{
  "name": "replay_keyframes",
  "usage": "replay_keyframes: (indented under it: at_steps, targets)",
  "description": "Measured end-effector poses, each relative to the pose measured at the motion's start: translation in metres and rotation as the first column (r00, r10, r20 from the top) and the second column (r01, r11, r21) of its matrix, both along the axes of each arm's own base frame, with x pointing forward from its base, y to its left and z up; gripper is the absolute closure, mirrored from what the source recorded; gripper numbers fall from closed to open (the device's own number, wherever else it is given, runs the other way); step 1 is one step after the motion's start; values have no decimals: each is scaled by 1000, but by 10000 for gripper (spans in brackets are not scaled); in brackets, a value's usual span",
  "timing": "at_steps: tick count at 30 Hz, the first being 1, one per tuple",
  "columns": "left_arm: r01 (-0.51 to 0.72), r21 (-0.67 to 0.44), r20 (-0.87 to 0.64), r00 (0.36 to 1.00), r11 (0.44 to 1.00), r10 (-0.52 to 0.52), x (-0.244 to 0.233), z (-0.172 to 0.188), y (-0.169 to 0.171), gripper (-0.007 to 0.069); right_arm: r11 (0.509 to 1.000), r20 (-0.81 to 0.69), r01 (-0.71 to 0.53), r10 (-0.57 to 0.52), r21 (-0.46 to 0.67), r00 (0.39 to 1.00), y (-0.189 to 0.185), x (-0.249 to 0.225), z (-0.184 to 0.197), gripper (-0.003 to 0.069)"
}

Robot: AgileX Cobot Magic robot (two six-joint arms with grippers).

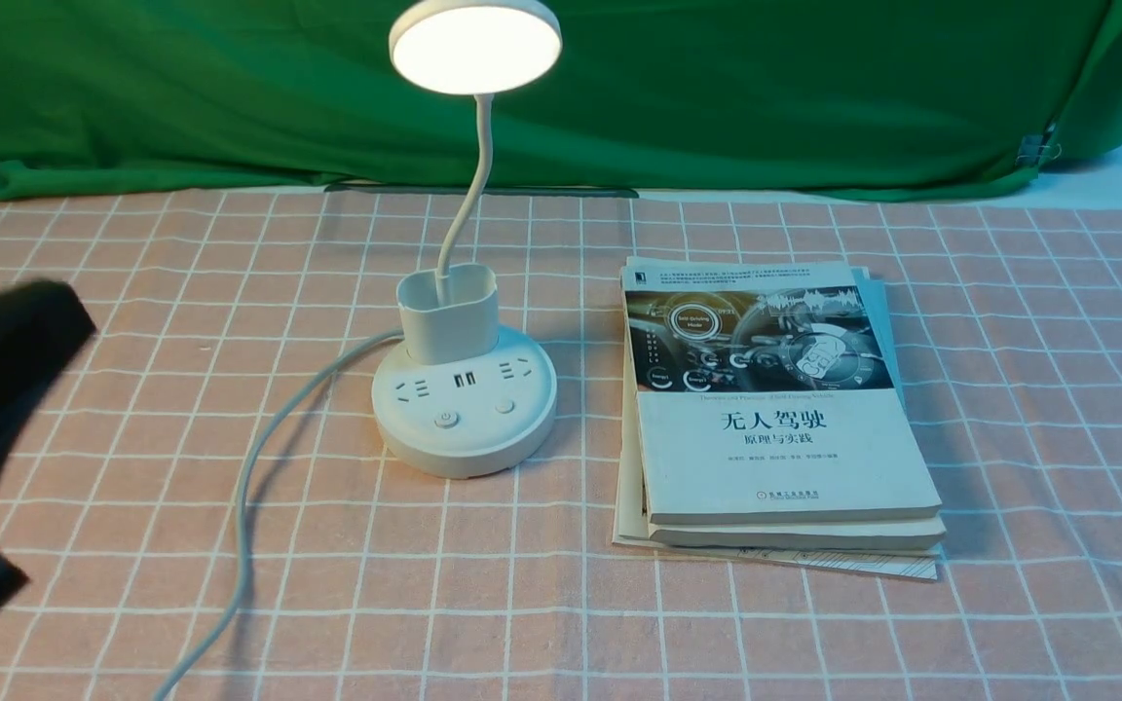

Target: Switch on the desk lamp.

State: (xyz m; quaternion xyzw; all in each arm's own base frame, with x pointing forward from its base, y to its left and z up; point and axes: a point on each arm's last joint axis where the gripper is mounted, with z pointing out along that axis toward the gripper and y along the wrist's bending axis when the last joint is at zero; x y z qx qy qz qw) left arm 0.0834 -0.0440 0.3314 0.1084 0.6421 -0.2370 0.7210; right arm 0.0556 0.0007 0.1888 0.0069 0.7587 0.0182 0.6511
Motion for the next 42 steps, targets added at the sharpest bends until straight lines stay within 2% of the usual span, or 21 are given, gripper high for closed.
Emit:
replay_keyframes:
  at_steps: [3,8,9,11,16,21,27,32,36,42]
  targets:
    - [-30,-32,85,996,999,33,-4,-7,5,604,1000,0,0,0,0,1000,0,0,0,421]
    - [-238,18,81,968,971,236,-10,-56,25,604,1000,0,0,0,0,1000,0,0,0,421]
    - [-247,20,77,967,969,245,-10,-58,26,604,1000,0,0,0,0,1000,0,0,0,421]
    - [-363,69,70,931,929,358,-12,-78,35,604,1000,0,0,0,0,1000,0,0,0,421]
    - [-501,160,108,866,851,489,-18,-99,44,604,1000,0,0,0,0,1000,0,0,0,421]
    - [-504,211,71,863,838,501,-19,-114,45,604,1000,0,0,0,0,1000,0,0,0,421]
    - [-472,230,-55,867,851,495,-21,-126,45,604,1000,0,0,0,0,1000,0,0,0,421]
    - [-460,224,-99,866,859,490,-25,-131,44,604,1000,0,0,0,0,1000,0,0,0,421]
    - [-437,260,-168,858,861,486,-27,-138,44,604,1000,0,0,0,0,1000,0,0,0,421]
    - [-431,270,-181,856,861,485,-28,-140,44,604,1000,0,0,0,0,1000,0,0,0,421]
